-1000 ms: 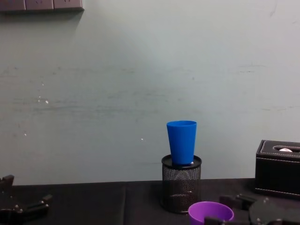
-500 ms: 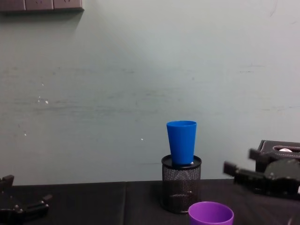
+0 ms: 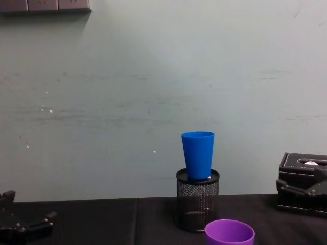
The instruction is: Pick up one cup with a gripper and tap it against the other cup.
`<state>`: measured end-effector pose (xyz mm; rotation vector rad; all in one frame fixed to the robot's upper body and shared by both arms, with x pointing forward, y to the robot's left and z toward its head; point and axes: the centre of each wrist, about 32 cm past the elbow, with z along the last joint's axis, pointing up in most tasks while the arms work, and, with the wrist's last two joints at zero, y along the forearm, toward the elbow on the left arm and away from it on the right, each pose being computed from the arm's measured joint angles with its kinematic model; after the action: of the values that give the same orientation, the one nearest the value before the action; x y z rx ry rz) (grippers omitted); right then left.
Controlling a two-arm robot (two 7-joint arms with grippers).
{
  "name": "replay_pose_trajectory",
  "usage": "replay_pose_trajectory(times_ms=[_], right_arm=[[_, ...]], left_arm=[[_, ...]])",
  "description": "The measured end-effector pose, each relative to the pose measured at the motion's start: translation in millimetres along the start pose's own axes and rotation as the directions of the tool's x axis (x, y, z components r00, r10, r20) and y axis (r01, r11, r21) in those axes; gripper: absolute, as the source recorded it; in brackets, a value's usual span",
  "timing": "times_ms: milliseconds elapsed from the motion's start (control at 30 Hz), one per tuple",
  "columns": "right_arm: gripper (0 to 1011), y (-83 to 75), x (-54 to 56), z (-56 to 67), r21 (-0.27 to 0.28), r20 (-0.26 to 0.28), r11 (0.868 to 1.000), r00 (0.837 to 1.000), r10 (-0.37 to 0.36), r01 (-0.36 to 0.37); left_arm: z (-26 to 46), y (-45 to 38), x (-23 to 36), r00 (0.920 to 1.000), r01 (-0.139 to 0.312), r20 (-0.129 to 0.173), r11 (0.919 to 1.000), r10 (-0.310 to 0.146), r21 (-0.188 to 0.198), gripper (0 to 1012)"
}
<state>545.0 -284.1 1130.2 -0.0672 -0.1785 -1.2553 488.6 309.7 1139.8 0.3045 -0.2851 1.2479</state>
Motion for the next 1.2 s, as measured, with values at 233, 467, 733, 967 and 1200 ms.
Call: replay_pose_trajectory(times_ms=[233, 467, 733, 967, 1200], right_arm=[[1000, 1.1, 0.8, 0.4, -0.03, -0.007, 0.999, 1.0, 0.011, -0.011], [1002, 1.1, 0.6, 0.4, -0.026, -0.006, 1.0, 1.0, 0.011, -0.011], [1002, 1.1, 0.6, 0.5, -0.023, -0.004, 1.0, 1.0, 0.01, -0.01], [1000, 1.1, 0.5, 0.6, -0.021, -0.003, 1.0, 1.0, 0.009, -0.009], [1000, 1.1, 0.5, 0.5, -0.021, -0.002, 1.0, 1.0, 0.008, -0.008]], left_arm=[[0.0, 0.0, 0.0, 1.0, 0.0, 0.0, 1.0, 0.0, 0.0, 1011], [0.0, 0.0, 0.0, 1.0, 0.0, 0.0, 1.0, 0.0, 0.0, 1011], [0.0, 0.0, 0.0, 1.0, 0.0, 0.0, 1.0, 0.0, 0.0, 1011], [0.0, 0.0, 0.0, 1.0, 0.0, 0.0, 1.0, 0.0, 0.0, 1011], [0.0, 0.0, 0.0, 1.0, 0.0, 0.0, 1.0, 0.0, 0.0, 1011]])
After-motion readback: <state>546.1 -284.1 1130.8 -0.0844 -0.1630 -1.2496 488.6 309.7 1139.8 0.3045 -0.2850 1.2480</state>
